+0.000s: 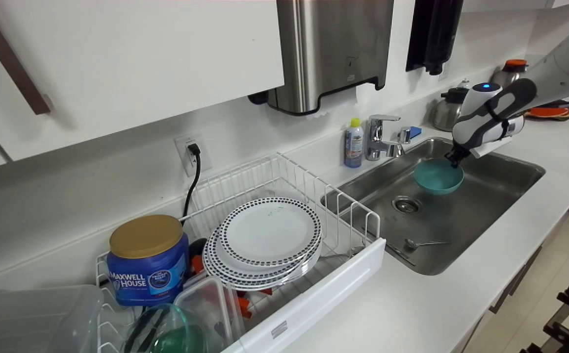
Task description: Put the bowl on the dish rack in the sink
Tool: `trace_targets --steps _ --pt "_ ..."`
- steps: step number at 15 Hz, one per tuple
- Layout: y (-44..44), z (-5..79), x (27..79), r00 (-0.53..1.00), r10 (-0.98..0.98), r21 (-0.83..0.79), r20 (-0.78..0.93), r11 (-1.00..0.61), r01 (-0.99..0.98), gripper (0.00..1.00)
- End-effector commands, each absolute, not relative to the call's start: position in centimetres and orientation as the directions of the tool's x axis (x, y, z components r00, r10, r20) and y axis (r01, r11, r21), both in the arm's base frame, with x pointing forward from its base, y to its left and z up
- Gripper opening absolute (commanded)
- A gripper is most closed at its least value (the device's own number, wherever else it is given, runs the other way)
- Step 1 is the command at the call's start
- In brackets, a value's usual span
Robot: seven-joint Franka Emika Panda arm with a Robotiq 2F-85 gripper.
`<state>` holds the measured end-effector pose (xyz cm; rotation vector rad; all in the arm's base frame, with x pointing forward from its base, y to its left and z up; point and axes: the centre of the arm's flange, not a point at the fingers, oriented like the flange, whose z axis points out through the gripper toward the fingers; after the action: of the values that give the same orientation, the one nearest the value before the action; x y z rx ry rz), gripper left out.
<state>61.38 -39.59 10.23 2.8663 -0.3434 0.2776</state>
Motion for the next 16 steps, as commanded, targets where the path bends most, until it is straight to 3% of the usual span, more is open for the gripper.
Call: trace_targets --steps 1,6,7,8,16 --pt "-41.7 8.4 63.6 0.955 -0.228 0.223 0.190 -0.937 -0.268 0.01" --pt "-42.5 7.1 63.3 0.959 -0.247 0.250 0.142 -0.928 -0.276 0.01" --pt "-42.6 7.4 63.2 0.959 -0.251 0.249 0.134 -0.928 -0.278 0.09" --pt "-42.6 8.0 62.9 0.959 -0.250 0.248 0.129 -0.929 -0.276 0.30" --pt "-41.9 16.6 57.3 0.960 -0.266 0.268 0.089 -0.922 -0.280 0.89"
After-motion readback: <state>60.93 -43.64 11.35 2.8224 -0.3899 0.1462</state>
